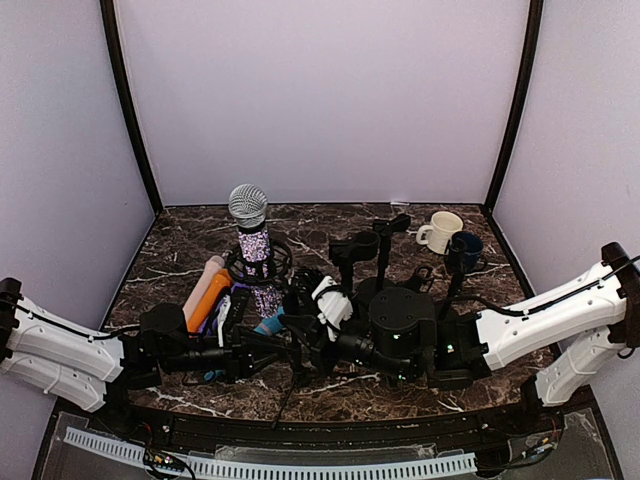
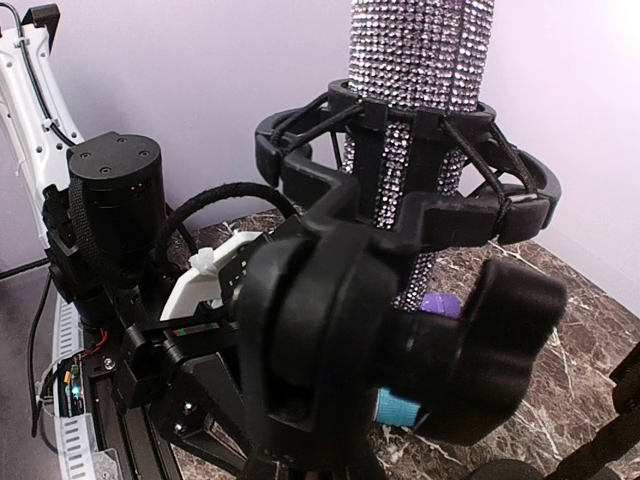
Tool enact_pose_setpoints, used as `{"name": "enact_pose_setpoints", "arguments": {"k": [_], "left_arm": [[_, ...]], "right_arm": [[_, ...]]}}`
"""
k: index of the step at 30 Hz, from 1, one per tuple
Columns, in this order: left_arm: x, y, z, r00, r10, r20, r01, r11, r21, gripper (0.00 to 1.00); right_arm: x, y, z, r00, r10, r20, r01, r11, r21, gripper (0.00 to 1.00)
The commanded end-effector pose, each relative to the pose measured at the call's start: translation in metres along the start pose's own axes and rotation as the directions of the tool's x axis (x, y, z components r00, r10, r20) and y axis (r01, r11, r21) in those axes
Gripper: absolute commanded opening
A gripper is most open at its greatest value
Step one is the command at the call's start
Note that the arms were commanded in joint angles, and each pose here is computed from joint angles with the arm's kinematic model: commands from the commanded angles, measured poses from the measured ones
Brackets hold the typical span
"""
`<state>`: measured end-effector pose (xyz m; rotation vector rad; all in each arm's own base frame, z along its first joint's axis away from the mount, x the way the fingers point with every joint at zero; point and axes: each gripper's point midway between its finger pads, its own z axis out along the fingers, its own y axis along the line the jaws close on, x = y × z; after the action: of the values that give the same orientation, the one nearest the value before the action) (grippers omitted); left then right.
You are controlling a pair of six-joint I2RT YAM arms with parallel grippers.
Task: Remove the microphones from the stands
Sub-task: Pass from the right arm to the left
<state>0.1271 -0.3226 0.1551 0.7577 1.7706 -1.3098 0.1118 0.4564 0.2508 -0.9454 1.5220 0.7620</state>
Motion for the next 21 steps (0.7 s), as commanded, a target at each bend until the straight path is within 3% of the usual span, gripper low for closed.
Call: {"name": "enact_pose_setpoints", "arguments": {"k": [1, 11, 21], "left_arm": [[0.002, -0.003, -0.001, 0.998, -0.056, -0.001, 0.056, 0.998, 0.014, 0.14], [0.016, 0.006, -0.001, 0.955, -0.291, -0.047, 0.290, 0.956, -0.038, 0.03], [0.022, 0.020, -0.007, 0.816, -0.578, -0.008, 0.572, 0.809, -0.137, 0.00]], "right_arm": [[0.005, 0.000, 0.000, 1.000, 0.029, 0.000, -0.029, 1.000, -0.010, 0.00], [0.010, 0.000, -0.002, 0.998, 0.056, -0.006, -0.056, 0.998, -0.010, 0.00], [0.012, 0.000, -0.001, 0.998, 0.057, -0.007, -0.057, 0.998, -0.009, 0.00]]}}
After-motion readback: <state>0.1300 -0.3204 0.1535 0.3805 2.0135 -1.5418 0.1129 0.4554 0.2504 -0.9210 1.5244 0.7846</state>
